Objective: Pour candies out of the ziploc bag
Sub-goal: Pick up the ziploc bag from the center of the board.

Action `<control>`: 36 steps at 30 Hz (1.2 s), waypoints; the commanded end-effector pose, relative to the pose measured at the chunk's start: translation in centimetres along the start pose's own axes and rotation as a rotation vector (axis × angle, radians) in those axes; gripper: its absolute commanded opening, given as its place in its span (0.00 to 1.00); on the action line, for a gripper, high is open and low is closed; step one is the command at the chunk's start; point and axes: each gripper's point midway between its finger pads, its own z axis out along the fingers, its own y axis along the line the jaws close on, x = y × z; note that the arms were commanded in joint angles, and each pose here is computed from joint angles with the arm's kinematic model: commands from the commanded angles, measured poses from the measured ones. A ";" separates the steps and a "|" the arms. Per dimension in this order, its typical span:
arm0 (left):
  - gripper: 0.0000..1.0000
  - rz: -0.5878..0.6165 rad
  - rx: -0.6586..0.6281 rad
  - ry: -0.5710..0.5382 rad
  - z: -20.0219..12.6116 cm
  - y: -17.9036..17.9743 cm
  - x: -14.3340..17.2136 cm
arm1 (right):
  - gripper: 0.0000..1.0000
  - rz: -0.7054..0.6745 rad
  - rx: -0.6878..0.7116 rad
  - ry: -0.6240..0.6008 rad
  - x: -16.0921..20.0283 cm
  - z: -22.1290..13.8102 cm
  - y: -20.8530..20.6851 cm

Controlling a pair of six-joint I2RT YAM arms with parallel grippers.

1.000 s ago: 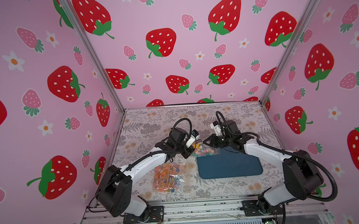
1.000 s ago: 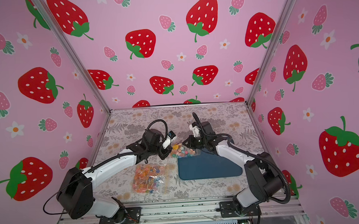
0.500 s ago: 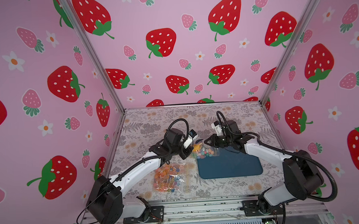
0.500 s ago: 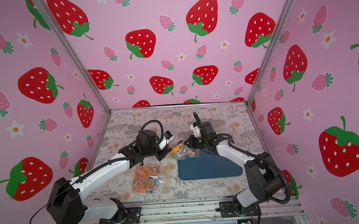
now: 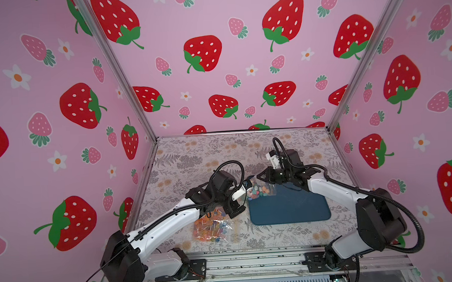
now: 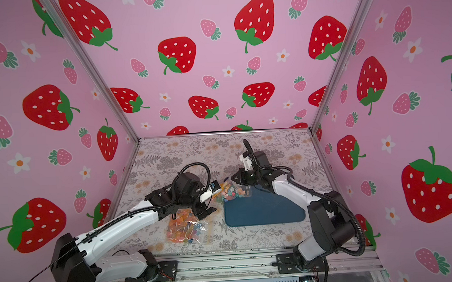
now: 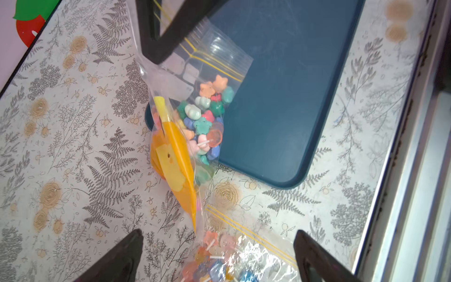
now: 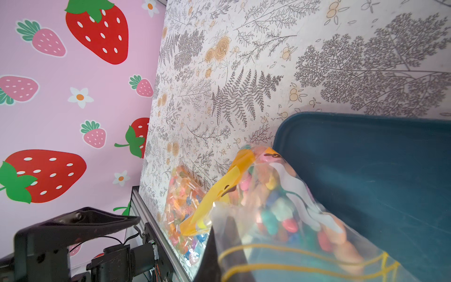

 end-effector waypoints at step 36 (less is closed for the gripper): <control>0.00 -0.005 -0.171 0.115 6.3 4.2 2.1 | 0.00 -0.020 -0.037 -0.030 -1.9 0.0 1.1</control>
